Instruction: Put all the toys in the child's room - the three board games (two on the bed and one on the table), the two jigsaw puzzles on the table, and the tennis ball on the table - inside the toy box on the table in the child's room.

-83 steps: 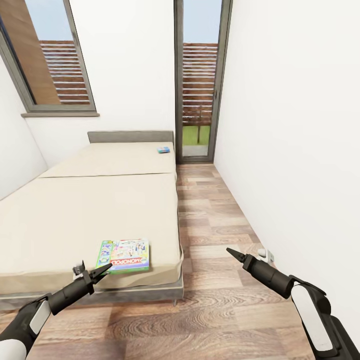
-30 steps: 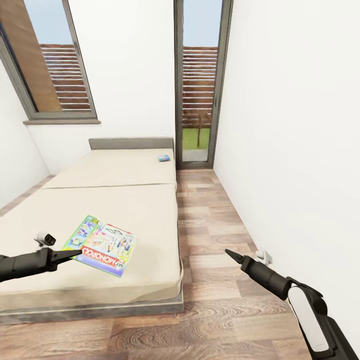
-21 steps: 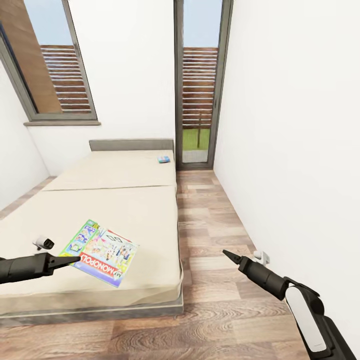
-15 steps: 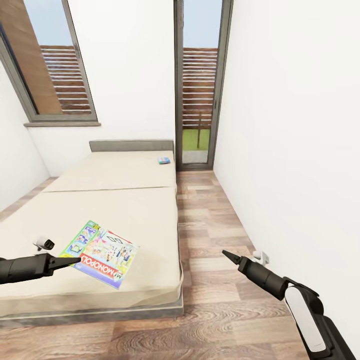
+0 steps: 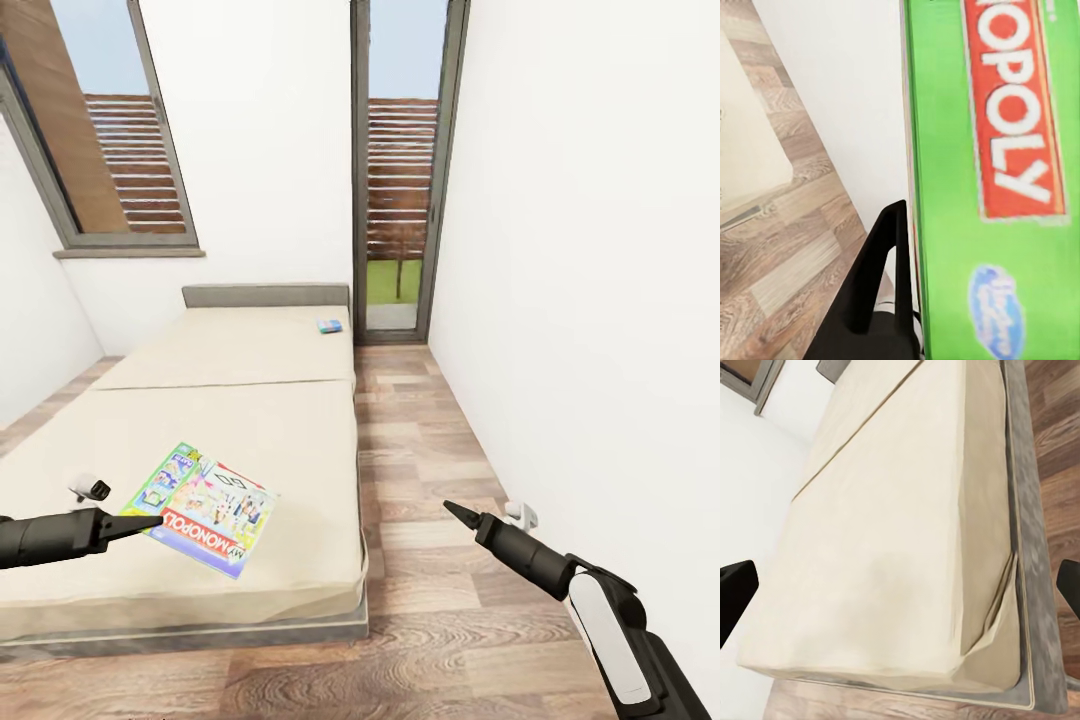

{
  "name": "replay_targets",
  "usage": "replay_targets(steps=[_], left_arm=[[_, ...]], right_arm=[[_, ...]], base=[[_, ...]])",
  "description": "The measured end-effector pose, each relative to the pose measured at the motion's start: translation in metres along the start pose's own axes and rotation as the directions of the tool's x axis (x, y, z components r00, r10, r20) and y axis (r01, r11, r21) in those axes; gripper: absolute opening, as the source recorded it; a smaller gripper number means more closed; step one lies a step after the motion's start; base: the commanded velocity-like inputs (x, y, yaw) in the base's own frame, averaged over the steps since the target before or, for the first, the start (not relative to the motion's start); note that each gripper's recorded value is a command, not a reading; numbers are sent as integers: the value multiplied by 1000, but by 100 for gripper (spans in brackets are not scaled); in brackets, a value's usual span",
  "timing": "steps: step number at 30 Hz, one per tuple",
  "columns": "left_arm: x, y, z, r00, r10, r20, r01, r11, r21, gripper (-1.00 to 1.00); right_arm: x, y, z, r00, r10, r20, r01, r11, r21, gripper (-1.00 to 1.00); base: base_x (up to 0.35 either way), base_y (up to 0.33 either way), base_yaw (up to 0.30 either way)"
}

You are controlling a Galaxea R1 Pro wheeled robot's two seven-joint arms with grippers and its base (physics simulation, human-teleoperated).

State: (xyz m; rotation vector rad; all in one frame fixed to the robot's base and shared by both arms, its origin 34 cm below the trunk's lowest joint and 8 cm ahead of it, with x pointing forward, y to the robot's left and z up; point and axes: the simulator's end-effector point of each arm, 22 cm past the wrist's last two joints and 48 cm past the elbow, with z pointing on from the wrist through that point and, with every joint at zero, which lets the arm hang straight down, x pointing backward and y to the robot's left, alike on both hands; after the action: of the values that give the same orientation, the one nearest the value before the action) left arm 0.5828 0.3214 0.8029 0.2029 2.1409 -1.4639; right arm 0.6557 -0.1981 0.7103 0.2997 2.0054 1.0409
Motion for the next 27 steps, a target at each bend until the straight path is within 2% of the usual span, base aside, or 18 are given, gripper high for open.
replay_targets(steps=[12,16,27], left_arm=[[-15,-21,-6,1000,6,2,-6,1000,0,-100],[-20,-16,-8,1000,7,2,-7,999,-54,-100],[-34,-28,-14,1000,13,7,-12,996,-83,-100]], right_arm=[[-17,20,-6,1000,-3,4,3,1000,-4,100],[-23,27,-8,1000,-4,5,4,1000,-5,100],[-43,46,-14,999,-19,30,19,1000,-11,100]], base=[[0,0,227],[0,0,247],[0,0,264]])
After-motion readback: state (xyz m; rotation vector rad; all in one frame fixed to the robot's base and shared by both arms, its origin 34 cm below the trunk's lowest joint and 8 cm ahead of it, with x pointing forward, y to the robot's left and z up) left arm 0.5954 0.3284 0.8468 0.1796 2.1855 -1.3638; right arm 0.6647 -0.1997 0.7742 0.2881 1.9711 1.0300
